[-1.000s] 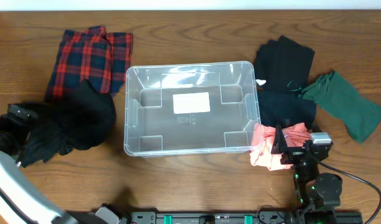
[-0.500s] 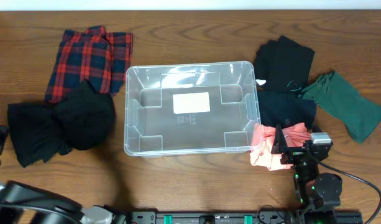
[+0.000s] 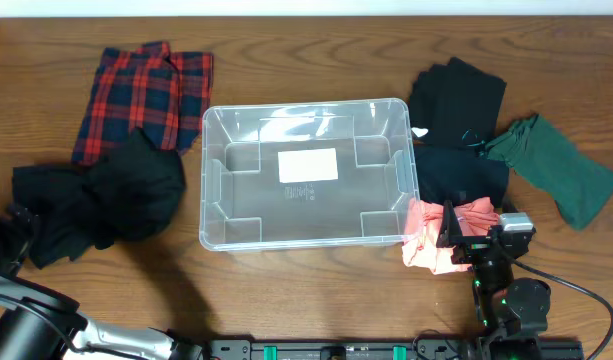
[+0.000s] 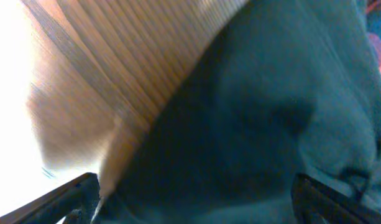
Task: Pack container
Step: 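Reach the left gripper to the black garment and grasp it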
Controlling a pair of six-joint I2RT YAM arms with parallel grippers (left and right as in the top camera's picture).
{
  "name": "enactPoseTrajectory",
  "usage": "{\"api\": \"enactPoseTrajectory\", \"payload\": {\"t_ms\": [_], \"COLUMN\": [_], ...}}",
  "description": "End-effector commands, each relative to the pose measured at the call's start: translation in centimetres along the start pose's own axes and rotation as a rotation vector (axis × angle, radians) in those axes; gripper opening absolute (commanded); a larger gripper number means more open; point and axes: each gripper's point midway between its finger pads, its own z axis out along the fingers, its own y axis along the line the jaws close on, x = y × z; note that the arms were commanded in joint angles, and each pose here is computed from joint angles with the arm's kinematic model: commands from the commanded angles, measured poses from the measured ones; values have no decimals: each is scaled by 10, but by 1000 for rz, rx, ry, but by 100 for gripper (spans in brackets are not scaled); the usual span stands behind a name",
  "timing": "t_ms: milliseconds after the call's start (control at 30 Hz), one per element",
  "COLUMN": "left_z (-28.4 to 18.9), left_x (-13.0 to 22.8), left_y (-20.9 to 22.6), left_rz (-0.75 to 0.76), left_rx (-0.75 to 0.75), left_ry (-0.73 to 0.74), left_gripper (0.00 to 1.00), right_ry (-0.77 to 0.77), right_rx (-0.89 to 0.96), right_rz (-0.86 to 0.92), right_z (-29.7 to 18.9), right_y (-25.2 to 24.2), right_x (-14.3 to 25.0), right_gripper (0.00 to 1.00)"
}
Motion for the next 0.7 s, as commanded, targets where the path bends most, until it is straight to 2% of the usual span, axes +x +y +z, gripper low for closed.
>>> {"api": "enactPoseTrajectory", "payload": {"t_ms": [0, 133, 200, 333, 533, 667], "left_z": [-5, -7, -5, 9, 46, 55], "left_x": [-13, -21, -26, -29, -8, 0], "left_y": [9, 23, 23, 9, -10, -24], "left_rz": [59, 73, 82, 99, 82, 58], "left_rx": [-51, -135, -125, -26, 135, 255], "left_ry": [-38, -62, -80, -91, 0, 23], "left_gripper": [99, 100, 99, 99, 100, 93], "right_ry": [4, 4, 3, 3, 3, 4], "right_rx": [7, 7, 7, 7, 7, 7], "right_rz": [13, 13, 13, 13, 13, 13], "right_z": [0, 0, 0, 0, 0, 0], "right_y": [-2, -2, -2, -2, -2, -2], "right_x": [1, 1, 1, 1, 1, 1], "right_gripper": [99, 99, 99, 99, 99, 99]}}
